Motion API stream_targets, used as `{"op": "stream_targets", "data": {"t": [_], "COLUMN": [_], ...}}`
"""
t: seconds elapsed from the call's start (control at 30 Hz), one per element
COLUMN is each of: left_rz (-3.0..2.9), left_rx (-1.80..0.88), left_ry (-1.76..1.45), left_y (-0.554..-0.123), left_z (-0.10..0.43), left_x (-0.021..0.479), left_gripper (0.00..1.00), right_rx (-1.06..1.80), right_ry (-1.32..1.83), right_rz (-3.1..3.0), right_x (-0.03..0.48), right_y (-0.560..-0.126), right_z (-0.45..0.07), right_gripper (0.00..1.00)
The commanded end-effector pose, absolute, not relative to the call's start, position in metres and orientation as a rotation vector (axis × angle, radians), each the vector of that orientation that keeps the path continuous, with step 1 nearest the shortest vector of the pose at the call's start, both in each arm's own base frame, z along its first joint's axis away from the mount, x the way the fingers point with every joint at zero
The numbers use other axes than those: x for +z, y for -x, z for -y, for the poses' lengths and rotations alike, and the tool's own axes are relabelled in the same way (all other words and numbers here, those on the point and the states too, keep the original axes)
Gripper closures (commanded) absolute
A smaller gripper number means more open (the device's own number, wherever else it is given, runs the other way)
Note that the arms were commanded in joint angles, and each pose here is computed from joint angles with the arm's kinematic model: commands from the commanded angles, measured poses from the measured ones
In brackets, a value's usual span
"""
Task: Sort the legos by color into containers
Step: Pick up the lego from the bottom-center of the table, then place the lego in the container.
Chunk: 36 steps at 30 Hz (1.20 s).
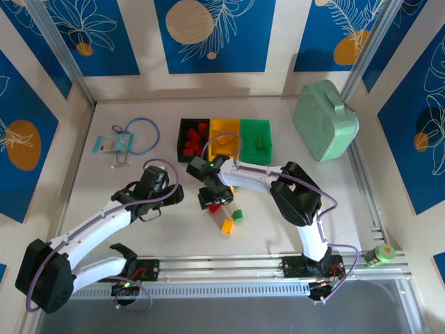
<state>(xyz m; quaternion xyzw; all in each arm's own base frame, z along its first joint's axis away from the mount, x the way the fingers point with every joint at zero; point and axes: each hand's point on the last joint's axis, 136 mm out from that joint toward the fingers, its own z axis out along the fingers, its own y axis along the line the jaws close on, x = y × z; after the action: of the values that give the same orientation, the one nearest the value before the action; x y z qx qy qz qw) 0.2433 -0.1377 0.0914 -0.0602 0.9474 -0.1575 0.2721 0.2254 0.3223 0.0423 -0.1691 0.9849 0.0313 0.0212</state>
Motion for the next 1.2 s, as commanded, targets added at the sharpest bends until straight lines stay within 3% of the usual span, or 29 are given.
{"op": "stream_targets", "data": {"t": [0.0, 0.47, 1.17], "left_rz": [-2.489, -2.418, -2.339], "left_rx": [-0.474, -0.527, -0.587], "left_ry": [0.155, 0.128, 0.13], "left_y": [-0.246, -0.24, -0.215], "left_z": [0.143, 0.141, 0.127], "left_x": [0.102, 0.121, 0.141], "left_gripper": [0.33, 0.33, 0.33], "right_rx": [0.154, 0.266, 0.429], "right_ry": [0.49, 0.355, 0.395], "right_rz": [-2.964, -2.827, -2.641], "right_x": [0.089, 0.152, 0.154], "right_y": [-0.247, -0.343, -0.442], "right_z": [-0.32, -0.305, -0.393], "right_gripper": [0.46, 0.46, 0.42]}}
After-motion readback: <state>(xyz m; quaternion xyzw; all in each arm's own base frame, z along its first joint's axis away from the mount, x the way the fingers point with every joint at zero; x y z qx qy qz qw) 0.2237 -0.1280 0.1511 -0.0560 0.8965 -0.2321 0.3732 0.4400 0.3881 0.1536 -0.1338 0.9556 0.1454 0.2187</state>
